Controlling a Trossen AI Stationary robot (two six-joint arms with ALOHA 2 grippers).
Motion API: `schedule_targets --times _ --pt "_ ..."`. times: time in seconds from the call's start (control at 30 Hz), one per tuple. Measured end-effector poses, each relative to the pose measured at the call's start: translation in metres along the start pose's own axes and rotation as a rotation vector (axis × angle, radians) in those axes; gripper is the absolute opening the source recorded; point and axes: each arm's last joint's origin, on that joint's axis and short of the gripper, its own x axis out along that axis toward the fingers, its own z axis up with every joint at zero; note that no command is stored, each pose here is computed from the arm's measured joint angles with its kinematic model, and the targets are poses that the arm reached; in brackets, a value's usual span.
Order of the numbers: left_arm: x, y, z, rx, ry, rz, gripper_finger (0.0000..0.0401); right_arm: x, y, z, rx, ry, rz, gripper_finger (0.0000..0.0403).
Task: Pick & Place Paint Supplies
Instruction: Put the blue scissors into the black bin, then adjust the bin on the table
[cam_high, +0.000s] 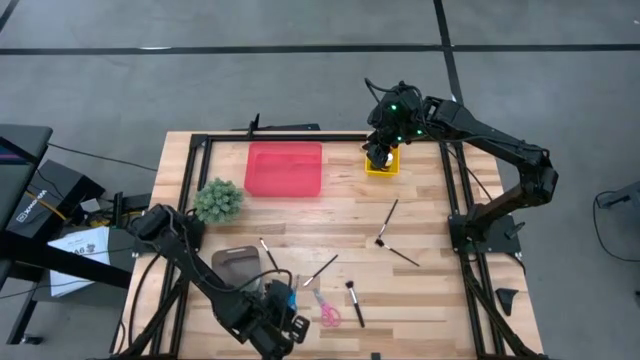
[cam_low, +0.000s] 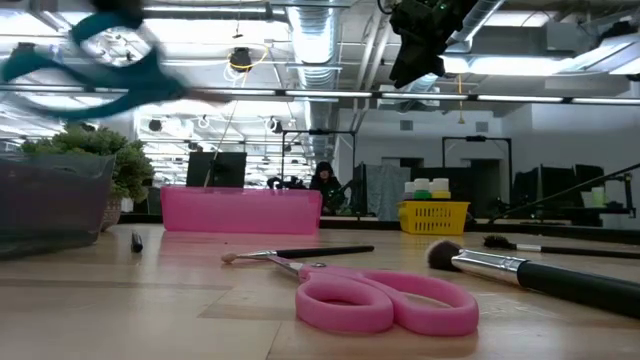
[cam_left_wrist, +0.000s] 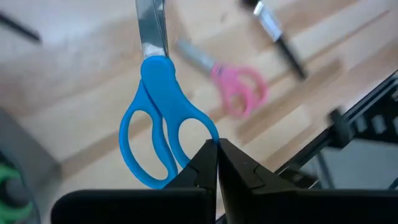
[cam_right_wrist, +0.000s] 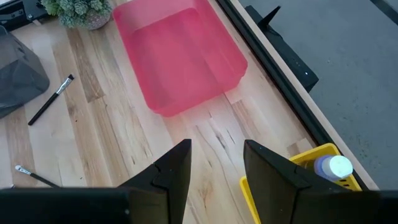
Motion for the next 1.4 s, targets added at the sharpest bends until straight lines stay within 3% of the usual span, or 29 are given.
schedule_targets --times 0.17,0.33,0.57,1.03,1.4 --pt "-0.014 0.002 0.017 -0.02 -0.095 -0.002 0.0 0.0 0.0 0.0 0.0 0.0 0.0 0.0143" --pt "-0.032 0.014 0.036 -0.051 -0.126 0.085 0.0 0.0 0.0 0.0 -0.002 0.0 0.0 0.0143" --pt "-0.054 0.033 0.044 -0.073 0.003 0.242 0.0 0.0 0.0 0.0 -0.008 -0.001 0.0 0.0143" --pt "-0.024 0.073 0.032 -0.146 0.132 0.468 0.0001 0.0 -0.001 0.002 -0.019 -0.026 -0.002 0.0143" --pt "-0.002 0.092 0.05 -0.18 0.069 0.567 0.0 0.0 -0.001 0.003 -0.019 -0.032 -0.002 0.0143"
